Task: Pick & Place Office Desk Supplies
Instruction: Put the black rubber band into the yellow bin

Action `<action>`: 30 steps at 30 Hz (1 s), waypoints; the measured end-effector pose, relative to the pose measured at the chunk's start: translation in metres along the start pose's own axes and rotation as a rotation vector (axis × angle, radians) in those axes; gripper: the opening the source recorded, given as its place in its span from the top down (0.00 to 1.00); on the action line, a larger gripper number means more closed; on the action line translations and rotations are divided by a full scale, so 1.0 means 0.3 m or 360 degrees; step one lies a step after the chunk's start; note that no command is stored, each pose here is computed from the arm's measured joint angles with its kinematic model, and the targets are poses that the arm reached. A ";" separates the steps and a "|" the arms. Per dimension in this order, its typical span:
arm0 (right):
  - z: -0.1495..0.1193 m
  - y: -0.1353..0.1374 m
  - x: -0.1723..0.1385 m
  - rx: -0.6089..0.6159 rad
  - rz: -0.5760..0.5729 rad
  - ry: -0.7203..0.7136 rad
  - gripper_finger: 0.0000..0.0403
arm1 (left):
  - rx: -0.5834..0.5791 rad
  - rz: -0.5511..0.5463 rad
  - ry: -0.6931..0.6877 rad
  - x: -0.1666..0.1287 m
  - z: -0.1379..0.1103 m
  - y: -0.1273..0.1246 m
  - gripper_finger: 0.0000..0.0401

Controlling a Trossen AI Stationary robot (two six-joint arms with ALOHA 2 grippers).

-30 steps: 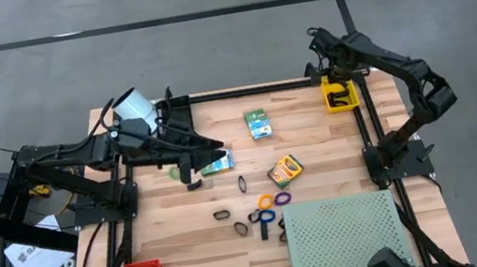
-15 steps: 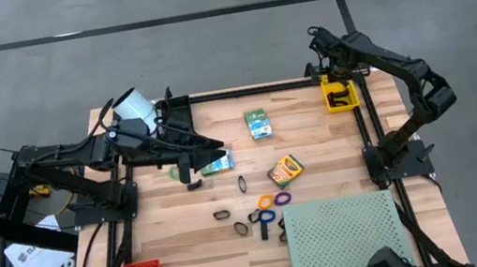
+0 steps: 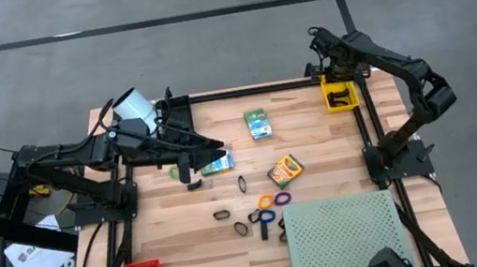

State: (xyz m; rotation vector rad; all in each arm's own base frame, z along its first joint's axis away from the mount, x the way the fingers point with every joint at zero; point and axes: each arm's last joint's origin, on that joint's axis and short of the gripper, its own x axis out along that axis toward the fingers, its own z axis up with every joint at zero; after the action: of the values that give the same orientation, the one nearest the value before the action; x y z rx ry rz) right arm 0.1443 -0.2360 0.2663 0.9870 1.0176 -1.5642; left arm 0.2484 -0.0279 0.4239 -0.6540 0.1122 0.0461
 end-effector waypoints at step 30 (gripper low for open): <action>-0.374 -0.168 -0.523 -0.0071 0.1286 -0.0345 0.60 | 0.0181 0.0608 0.0777 -0.038 -0.166 0.105 0.55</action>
State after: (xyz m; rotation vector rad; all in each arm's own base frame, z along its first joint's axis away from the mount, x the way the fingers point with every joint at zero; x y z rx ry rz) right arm 0.1362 -0.0759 0.3848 0.9977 0.4048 -0.9365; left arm 0.2303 -0.0332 0.3670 -0.5119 0.7054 0.2463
